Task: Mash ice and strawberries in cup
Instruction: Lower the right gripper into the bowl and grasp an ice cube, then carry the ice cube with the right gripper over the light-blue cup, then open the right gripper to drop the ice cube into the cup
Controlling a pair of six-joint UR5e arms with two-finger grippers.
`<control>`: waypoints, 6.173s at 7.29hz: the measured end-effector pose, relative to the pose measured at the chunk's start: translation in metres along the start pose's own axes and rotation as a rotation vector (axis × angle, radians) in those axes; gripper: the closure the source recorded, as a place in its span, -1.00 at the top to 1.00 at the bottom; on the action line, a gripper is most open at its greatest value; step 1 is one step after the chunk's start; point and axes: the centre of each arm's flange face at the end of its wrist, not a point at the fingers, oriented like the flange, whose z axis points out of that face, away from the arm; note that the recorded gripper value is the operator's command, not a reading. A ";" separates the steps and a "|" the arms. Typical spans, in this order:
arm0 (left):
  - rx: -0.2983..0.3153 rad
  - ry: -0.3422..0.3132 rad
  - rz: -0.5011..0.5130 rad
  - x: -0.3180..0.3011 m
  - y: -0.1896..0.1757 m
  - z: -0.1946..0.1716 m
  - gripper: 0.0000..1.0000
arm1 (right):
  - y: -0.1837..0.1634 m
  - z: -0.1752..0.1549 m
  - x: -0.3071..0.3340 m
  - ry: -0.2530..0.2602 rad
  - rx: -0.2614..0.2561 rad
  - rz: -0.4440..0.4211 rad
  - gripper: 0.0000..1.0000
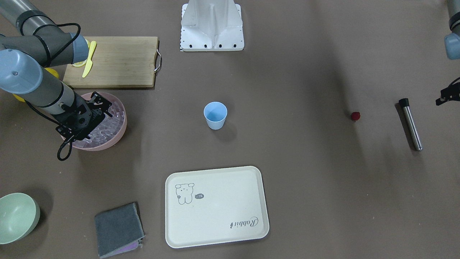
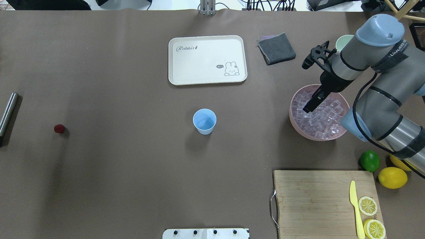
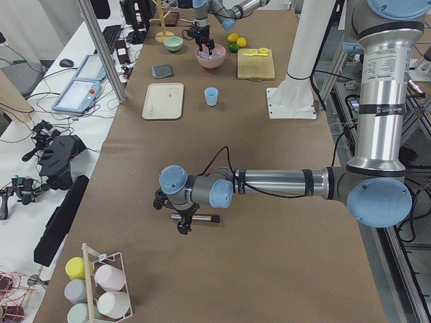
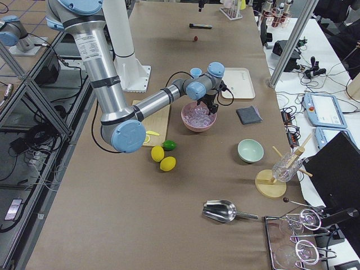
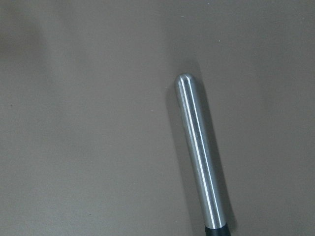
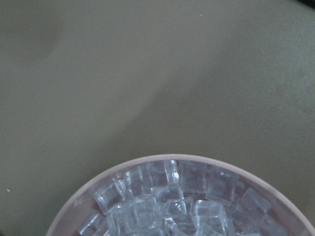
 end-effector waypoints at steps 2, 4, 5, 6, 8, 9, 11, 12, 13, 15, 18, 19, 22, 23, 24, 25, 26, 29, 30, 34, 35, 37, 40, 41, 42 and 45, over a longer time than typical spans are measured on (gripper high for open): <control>0.001 0.000 0.001 0.001 0.000 0.000 0.95 | -0.001 -0.001 -0.005 0.002 0.004 -0.024 0.61; 0.000 0.000 0.002 0.001 0.000 0.000 0.95 | 0.000 0.001 -0.009 0.000 0.003 -0.033 0.54; 0.000 0.000 0.002 0.001 0.000 0.000 0.95 | 0.001 0.002 -0.009 0.003 0.001 -0.034 0.40; 0.000 0.000 0.002 0.001 0.000 0.000 0.95 | 0.002 0.004 -0.009 0.011 -0.004 -0.036 0.39; 0.000 0.000 0.002 0.001 -0.001 0.000 0.95 | 0.002 0.006 -0.016 0.016 -0.003 -0.049 0.36; 0.000 0.000 0.002 0.001 -0.001 0.000 0.95 | 0.001 0.004 -0.020 0.015 0.001 -0.055 0.36; 0.000 -0.001 0.002 0.001 -0.001 0.000 0.95 | 0.004 0.006 -0.024 0.017 -0.001 -0.062 0.36; 0.001 -0.001 0.003 0.001 -0.001 0.000 0.95 | 0.008 0.012 -0.025 0.026 -0.012 -0.065 0.36; 0.001 0.000 0.003 0.001 -0.001 0.000 0.95 | 0.012 0.019 -0.027 0.035 -0.021 -0.069 0.36; 0.002 0.000 0.004 0.002 -0.001 -0.001 0.95 | 0.015 0.023 -0.030 0.038 -0.024 -0.077 0.25; 0.007 0.000 0.008 0.004 -0.002 -0.003 0.95 | 0.015 0.023 -0.030 0.043 -0.021 -0.081 0.03; 0.008 0.000 0.009 0.004 -0.002 -0.004 0.95 | 0.015 0.023 -0.030 0.044 -0.022 -0.081 -0.06; 0.009 -0.001 0.011 0.005 -0.002 -0.005 0.95 | 0.015 0.024 -0.030 0.045 -0.023 -0.082 -0.35; 0.009 -0.001 0.010 0.005 0.000 -0.005 0.95 | 0.014 0.024 -0.031 0.045 -0.022 -0.082 -0.35; 0.009 -0.001 0.010 0.006 0.004 -0.005 0.95 | 0.013 0.022 -0.031 0.043 -0.018 -0.082 -0.33; 0.010 -0.001 0.011 0.006 0.006 -0.005 0.95 | 0.011 0.015 -0.031 0.040 -0.008 -0.082 -0.33; 0.011 -0.001 0.012 0.007 0.006 -0.006 0.95 | 0.009 0.004 -0.032 0.040 0.009 -0.082 -0.32; 0.011 -0.001 0.012 0.007 0.007 -0.006 0.95 | -0.014 -0.034 -0.044 0.017 0.079 -0.071 -0.30; 0.012 -0.002 0.013 0.008 0.007 -0.007 0.95 | -0.031 -0.041 -0.058 0.006 0.101 -0.058 -0.30; 0.012 -0.001 0.013 0.012 0.020 -0.009 0.95 | -0.123 -0.050 -0.147 -0.033 0.179 -0.012 -0.30; 0.011 -0.001 0.013 0.012 0.024 -0.009 0.95 | -0.154 -0.053 -0.168 -0.033 0.198 0.013 -0.30; 0.011 -0.001 0.012 0.012 0.026 -0.009 0.95 | -0.195 -0.044 -0.212 0.002 0.229 0.057 -0.30; 0.011 -0.001 0.013 0.012 0.027 -0.009 0.95 | -0.204 -0.009 -0.256 0.032 0.220 0.083 -0.28; 0.011 -0.001 0.013 0.012 0.027 -0.009 0.95 | -0.202 0.002 -0.266 0.041 0.216 0.081 -0.28; 0.011 -0.001 0.013 0.012 0.027 -0.009 0.95 | -0.199 0.009 -0.274 0.045 0.211 0.081 -0.28; 0.008 0.000 0.009 0.010 0.033 -0.007 0.95 | -0.195 0.023 -0.279 0.068 0.210 0.085 0.96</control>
